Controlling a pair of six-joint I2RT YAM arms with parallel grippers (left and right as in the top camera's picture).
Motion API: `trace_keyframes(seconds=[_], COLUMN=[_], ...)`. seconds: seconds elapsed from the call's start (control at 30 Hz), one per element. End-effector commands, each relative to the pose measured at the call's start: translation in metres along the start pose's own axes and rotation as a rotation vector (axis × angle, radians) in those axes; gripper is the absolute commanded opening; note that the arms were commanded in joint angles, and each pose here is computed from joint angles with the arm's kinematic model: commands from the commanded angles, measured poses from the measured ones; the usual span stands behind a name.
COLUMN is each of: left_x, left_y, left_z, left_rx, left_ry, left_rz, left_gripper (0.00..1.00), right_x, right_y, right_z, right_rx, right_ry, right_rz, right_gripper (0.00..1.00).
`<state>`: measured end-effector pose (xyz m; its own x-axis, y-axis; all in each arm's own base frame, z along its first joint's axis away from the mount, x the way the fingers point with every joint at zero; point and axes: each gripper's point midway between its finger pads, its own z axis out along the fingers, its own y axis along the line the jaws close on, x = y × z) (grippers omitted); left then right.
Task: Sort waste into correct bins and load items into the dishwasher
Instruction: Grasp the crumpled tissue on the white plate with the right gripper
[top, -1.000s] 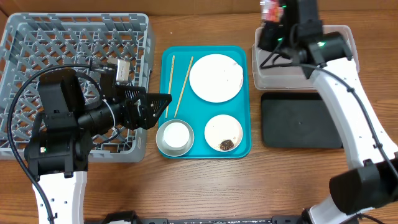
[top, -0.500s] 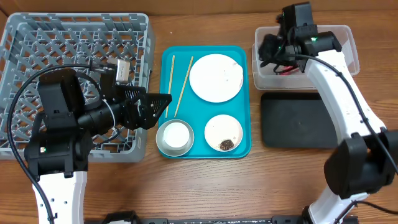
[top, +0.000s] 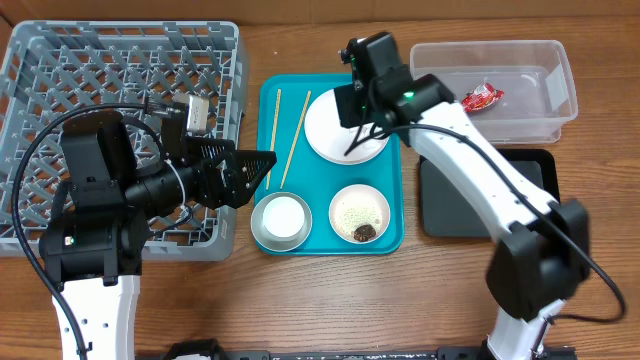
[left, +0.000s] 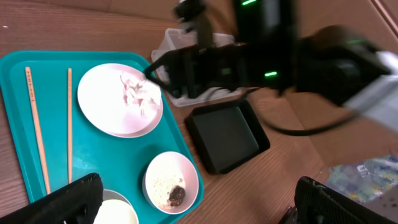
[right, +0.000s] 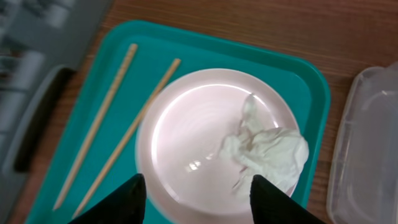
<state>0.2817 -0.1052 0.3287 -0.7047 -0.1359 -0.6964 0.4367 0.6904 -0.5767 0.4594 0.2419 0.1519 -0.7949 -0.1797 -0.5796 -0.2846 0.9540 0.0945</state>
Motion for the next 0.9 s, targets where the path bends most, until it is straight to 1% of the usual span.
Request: trace_keyframes(seconds=[0.0, 0.03, 0.1, 0.2, 0.33, 0.4, 0.53, 0.67, 0.7, 0.73, 0.8, 0.87], left_x=[-0.004, -0.004, -0.004, -0.004, -0.004, -0.004, -0.004, -0.004, -0.004, -0.004, -0.004, -0.004], left_y=[-0.007, -0.007, -0.007, -0.007, -0.007, -0.007, -0.007, -0.007, -0.007, -0.007, -0.007, -0.007], left_z=[0.0, 0.0, 0.0, 0.0, 0.0, 0.0, 0.0, 0.0, 0.0, 0.0, 0.0, 0.0], left_rx=[0.024, 0.024, 0.024, 0.024, 0.024, 0.024, 0.024, 0.024, 0.024, 0.024, 0.024, 0.024], left_ry=[-0.002, -0.002, -0.002, -0.002, -0.002, -0.002, -0.002, -0.002, -0.002, -0.002, -0.002, -0.002], left_rz=[0.001, 0.001, 0.001, 0.001, 0.001, 0.001, 0.001, 0.001, 0.001, 0.001, 0.001, 0.001], left_gripper=[1.0, 1.0, 1.0, 1.0, 1.0, 1.0, 1.0, 1.0, 1.0, 1.0, 1.0, 1.0], right_x=[0.012, 0.014, 0.022, 0.033, 0.041, 0.043, 0.053, 0.07, 0.073, 0.075, 0.076, 0.076], right_y=[-0.03, -0.032, -0.035, -0.036, -0.038, -0.039, -0.041, -0.051, -0.053, -0.054, -0.054, -0.054], right_z=[0.037, 0.045, 0.063, 0.082, 0.09, 0.091, 0.099, 0.116, 0.119, 0.121, 0.121, 0.121], right_rx=[0.156, 0.157, 0.158, 0.163, 0.169, 0.171, 0.178, 0.196, 0.2, 0.201, 0.203, 0.202], right_ry=[0.022, 0.024, 0.047, 0.075, 0.095, 0.103, 0.119, 0.171, 0.179, 0.184, 0.189, 0.188], right_rz=[-0.007, -0.004, -0.002, -0.005, -0.006, 0.005, 0.028, 0.033, 0.036, 0.036, 0.035, 0.035], right_gripper=[0.6, 0.62, 0.63, 0.61, 0.57, 0.53, 0.53, 0.53, 0.52, 0.48, 0.36, 0.31])
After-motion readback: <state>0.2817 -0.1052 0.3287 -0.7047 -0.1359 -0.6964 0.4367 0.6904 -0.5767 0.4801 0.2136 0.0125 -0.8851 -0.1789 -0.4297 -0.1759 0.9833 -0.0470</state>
